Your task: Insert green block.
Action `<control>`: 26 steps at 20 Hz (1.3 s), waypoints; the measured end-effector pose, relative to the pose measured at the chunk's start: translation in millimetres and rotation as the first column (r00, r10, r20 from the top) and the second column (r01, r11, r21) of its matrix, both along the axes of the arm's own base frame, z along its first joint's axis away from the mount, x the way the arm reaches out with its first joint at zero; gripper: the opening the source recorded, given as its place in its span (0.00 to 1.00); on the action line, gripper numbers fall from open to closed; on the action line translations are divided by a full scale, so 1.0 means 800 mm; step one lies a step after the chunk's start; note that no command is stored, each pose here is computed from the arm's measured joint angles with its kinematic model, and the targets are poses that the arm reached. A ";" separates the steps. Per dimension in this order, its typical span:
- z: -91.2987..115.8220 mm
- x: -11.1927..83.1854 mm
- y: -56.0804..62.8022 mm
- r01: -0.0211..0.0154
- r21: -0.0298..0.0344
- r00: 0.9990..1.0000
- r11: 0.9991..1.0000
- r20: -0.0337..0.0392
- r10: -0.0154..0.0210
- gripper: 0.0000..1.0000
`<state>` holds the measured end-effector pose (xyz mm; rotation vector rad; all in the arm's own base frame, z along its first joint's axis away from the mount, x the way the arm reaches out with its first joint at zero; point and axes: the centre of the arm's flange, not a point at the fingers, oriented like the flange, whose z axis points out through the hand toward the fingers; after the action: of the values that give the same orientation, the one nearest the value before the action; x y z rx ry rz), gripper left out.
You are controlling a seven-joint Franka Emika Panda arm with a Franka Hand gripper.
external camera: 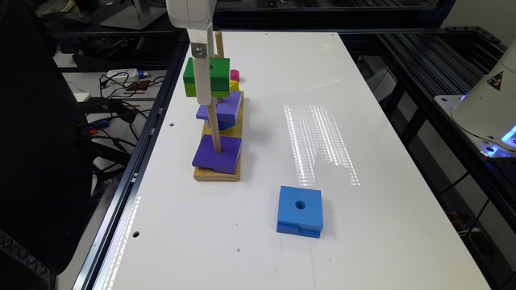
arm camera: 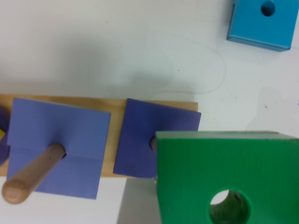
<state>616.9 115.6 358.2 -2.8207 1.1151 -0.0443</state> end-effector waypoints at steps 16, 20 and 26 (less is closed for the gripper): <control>-0.012 -0.004 -0.008 0.003 -0.009 1.000 1.000 -0.017 -0.004 0.00; -0.012 -0.004 -0.008 0.003 -0.009 1.000 1.000 -0.017 -0.003 0.00; -0.012 -0.004 -0.006 0.001 -0.009 1.000 1.000 -0.017 -0.001 0.00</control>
<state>613.7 110.7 348.7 -2.8332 1.1230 -0.0258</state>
